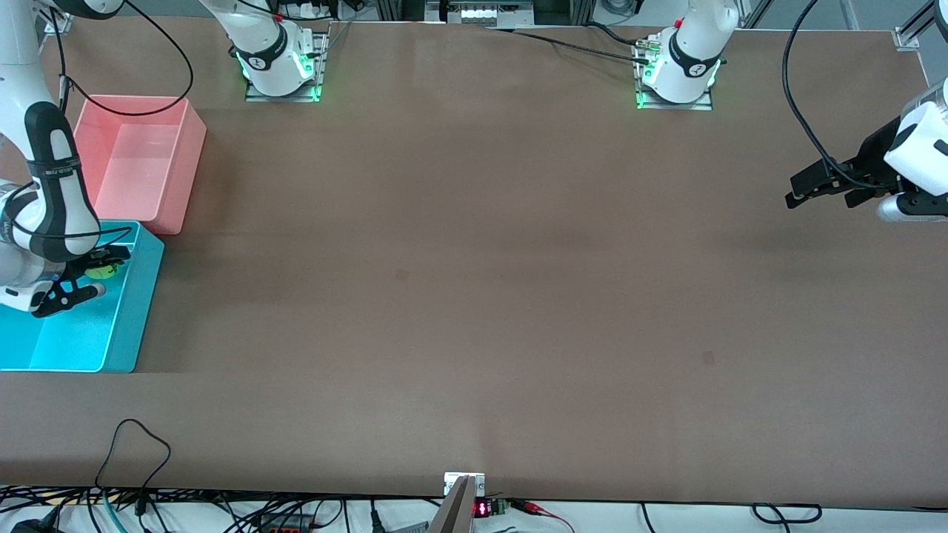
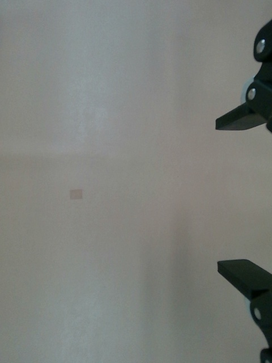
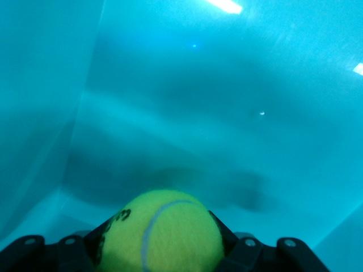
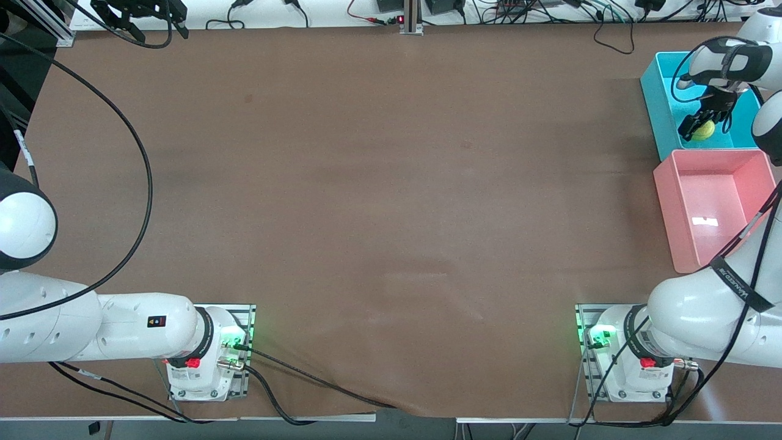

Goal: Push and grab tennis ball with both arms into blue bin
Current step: 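Lower the ball into the cyan bin and open the right gripper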

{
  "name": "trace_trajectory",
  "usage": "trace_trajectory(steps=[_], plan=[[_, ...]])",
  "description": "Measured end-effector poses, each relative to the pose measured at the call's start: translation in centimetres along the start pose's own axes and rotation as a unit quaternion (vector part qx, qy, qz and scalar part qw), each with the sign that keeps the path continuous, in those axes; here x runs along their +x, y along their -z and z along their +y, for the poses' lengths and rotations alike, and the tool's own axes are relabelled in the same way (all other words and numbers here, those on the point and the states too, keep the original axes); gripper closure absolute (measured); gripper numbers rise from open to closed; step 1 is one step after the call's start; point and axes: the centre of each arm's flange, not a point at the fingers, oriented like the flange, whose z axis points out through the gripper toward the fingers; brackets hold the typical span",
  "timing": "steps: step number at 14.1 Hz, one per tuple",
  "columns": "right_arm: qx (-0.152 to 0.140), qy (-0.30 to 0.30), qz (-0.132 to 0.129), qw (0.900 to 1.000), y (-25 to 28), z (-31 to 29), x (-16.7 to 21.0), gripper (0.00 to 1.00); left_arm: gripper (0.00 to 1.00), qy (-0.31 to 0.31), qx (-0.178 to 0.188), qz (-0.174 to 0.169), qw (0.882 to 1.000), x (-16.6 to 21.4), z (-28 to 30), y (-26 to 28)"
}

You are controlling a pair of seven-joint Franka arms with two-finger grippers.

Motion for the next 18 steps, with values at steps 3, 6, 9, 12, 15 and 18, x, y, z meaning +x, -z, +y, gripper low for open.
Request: trace_trajectory(steps=[3, 6, 9, 12, 15, 18], plan=[[-0.005, -0.001, 0.008, 1.000, -1.3, -0.6, -0.9, 0.42, 0.00, 0.000, 0.000, 0.001, 1.000, 0.0, 0.0, 0.1], [-0.004, -0.004, 0.008, 1.000, -2.9, -1.0, -1.8, 0.42, 0.00, 0.000, 0.000, 0.001, 1.000, 0.0, 0.0, 0.1], [-0.005, -0.004, 0.010, 1.000, -2.8, -1.1, -2.0, 0.42, 0.00, -0.015, 0.015, 0.002, 1.000, -0.1, 1.0, 0.0], [-0.007, -0.005, 0.012, 1.000, -2.7, -1.1, -2.0, 0.19, 0.00, -0.045, 0.049, 0.005, 0.998, -0.3, 3.4, 0.0], [-0.011, -0.006, 0.018, 1.000, -2.0, -1.0, -2.0, 0.00, 0.00, -0.034, 0.034, 0.004, 0.999, -0.2, 2.8, 0.1], [-0.022, -0.006, 0.031, 0.999, -0.1, -0.9, -1.9, 0.00, 0.00, -0.014, 0.024, 0.001, 1.000, -0.1, 0.8, 0.2]])
